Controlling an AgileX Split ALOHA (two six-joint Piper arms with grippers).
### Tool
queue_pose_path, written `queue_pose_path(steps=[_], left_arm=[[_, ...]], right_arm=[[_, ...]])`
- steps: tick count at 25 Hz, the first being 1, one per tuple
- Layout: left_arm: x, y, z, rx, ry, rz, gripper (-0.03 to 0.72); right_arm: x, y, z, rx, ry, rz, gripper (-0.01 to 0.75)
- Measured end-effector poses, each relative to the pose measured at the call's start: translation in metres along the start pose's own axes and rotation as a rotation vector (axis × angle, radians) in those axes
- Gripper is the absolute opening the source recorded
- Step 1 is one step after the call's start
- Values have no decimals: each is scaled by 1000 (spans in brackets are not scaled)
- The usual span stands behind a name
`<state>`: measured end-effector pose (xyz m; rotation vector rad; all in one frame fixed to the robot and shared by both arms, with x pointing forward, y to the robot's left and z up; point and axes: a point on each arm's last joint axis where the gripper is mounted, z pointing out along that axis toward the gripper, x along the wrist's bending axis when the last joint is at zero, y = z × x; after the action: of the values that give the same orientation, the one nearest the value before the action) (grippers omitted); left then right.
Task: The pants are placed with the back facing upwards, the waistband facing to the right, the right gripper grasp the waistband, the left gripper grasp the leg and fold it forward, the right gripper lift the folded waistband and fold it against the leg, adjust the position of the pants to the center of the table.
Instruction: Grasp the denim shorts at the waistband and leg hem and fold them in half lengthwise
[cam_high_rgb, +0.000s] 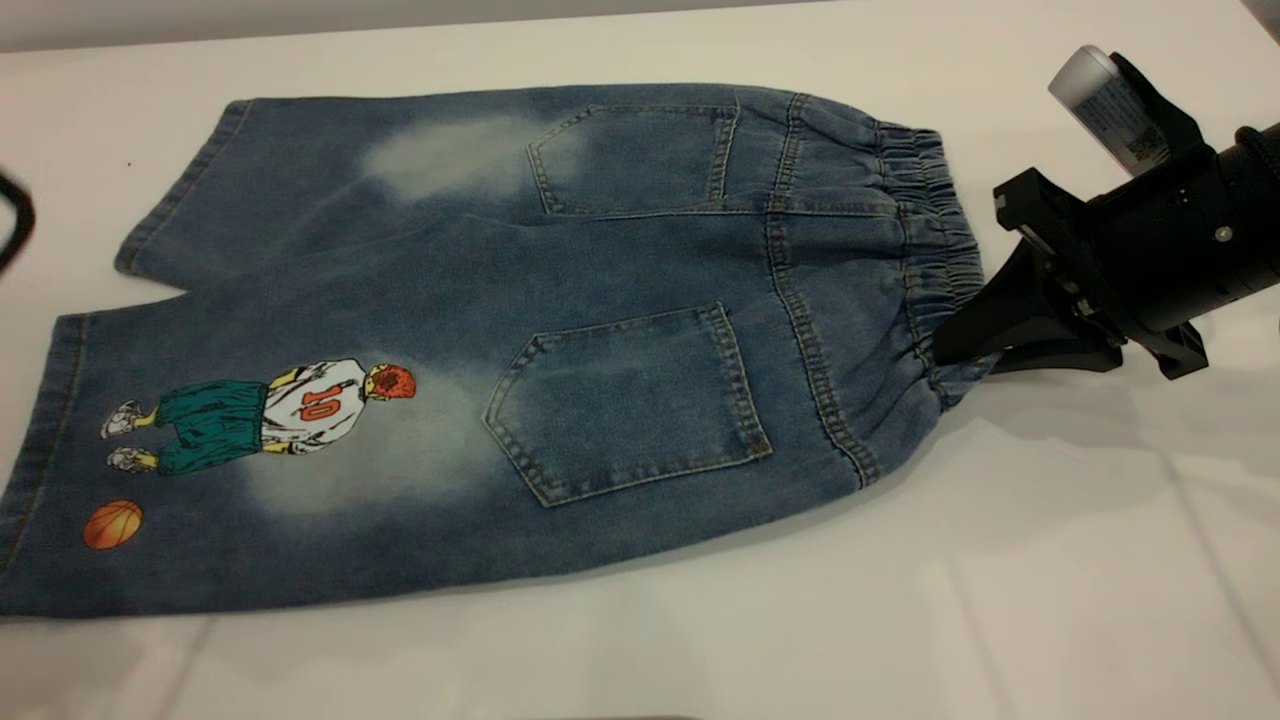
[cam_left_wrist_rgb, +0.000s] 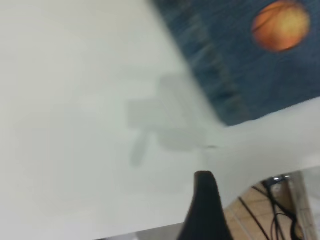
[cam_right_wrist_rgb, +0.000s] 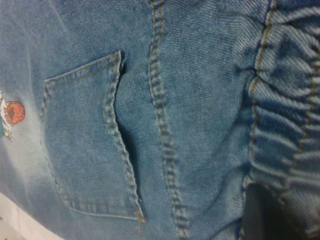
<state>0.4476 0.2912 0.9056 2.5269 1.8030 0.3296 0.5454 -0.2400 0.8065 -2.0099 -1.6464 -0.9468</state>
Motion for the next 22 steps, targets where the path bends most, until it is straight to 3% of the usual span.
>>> queue_pose_path(steps=[4, 22], left_arm=[[0, 3, 21, 22, 21, -8, 511], [-9, 18, 82, 70, -48, 38, 492]], right_arm=[[0, 0, 0, 0, 0, 0, 34], [1, 0, 0, 2, 8, -1, 49]])
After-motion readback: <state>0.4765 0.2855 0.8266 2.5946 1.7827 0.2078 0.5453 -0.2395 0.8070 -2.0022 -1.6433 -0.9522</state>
